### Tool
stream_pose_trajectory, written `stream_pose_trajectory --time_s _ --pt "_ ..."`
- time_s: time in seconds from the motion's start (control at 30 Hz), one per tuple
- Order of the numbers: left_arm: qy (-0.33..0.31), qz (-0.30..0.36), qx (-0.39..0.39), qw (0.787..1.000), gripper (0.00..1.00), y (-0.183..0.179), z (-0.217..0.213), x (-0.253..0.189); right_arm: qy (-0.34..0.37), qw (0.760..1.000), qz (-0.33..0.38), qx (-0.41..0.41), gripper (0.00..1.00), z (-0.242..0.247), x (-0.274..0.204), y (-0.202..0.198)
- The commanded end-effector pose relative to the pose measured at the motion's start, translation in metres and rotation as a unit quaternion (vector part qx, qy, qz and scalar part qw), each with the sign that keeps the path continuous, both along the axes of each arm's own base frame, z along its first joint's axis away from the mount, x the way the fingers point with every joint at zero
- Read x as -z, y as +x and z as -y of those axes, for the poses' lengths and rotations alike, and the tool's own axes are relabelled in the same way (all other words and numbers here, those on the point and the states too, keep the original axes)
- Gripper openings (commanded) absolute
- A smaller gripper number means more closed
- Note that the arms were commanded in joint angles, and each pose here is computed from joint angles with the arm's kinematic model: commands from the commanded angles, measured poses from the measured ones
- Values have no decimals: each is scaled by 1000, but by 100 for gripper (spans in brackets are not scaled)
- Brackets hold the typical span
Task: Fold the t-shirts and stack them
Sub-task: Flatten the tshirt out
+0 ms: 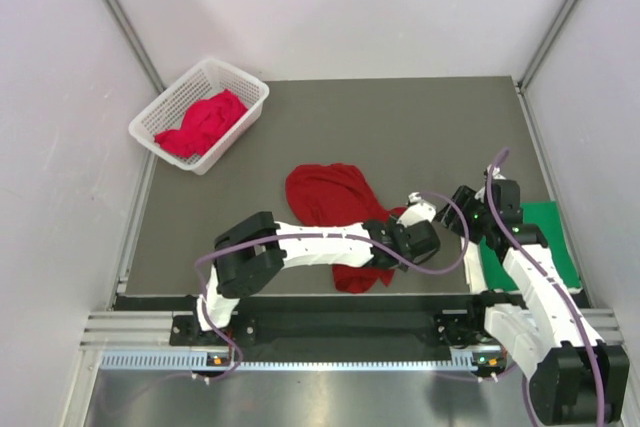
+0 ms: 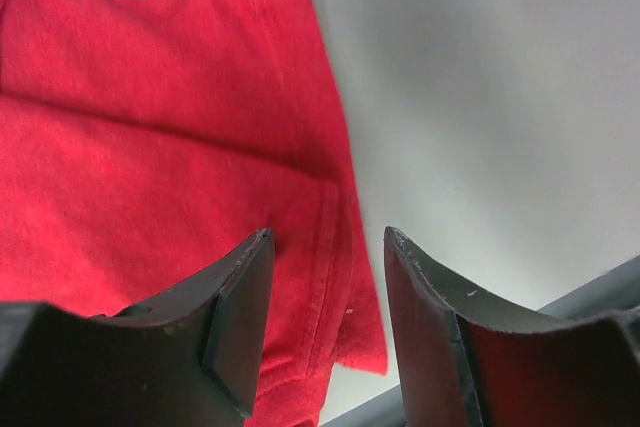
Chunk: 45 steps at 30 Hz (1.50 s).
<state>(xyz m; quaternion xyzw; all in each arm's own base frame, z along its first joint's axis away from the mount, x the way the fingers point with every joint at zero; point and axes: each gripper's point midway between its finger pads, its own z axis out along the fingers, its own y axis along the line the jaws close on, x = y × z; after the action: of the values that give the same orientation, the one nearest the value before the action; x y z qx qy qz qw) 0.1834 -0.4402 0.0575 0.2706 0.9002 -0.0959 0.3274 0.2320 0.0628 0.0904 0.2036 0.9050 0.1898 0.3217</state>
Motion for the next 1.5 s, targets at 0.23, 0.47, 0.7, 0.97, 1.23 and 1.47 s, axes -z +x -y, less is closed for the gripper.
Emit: stream_pose_trajectory --time_s 0.23,0.47,0.7,0.97,1.23,1.47 --pt "57 86 -82 991 15 24 -30 -9 34 999 14 -11 59 -8 1 2" --pt "26 118 -226 967 0 69 -123 -84 69 997 12 -42 60 -23 3 3" --pt "-56 85 -441 892 0 78 -301 -102 85 995 11 -58 59 -39 7 4" --pt "-137 98 -520 838 58 58 -366 -96 73 993 -1 -90 58 -64 13 6" --pt "-227 4 -243 943 54 66 -252 -108 42 992 10 -117 57 -83 7 22" --pt "-162 41 -113 979 49 78 -181 -101 26 995 -11 -94 53 -80 25 31"
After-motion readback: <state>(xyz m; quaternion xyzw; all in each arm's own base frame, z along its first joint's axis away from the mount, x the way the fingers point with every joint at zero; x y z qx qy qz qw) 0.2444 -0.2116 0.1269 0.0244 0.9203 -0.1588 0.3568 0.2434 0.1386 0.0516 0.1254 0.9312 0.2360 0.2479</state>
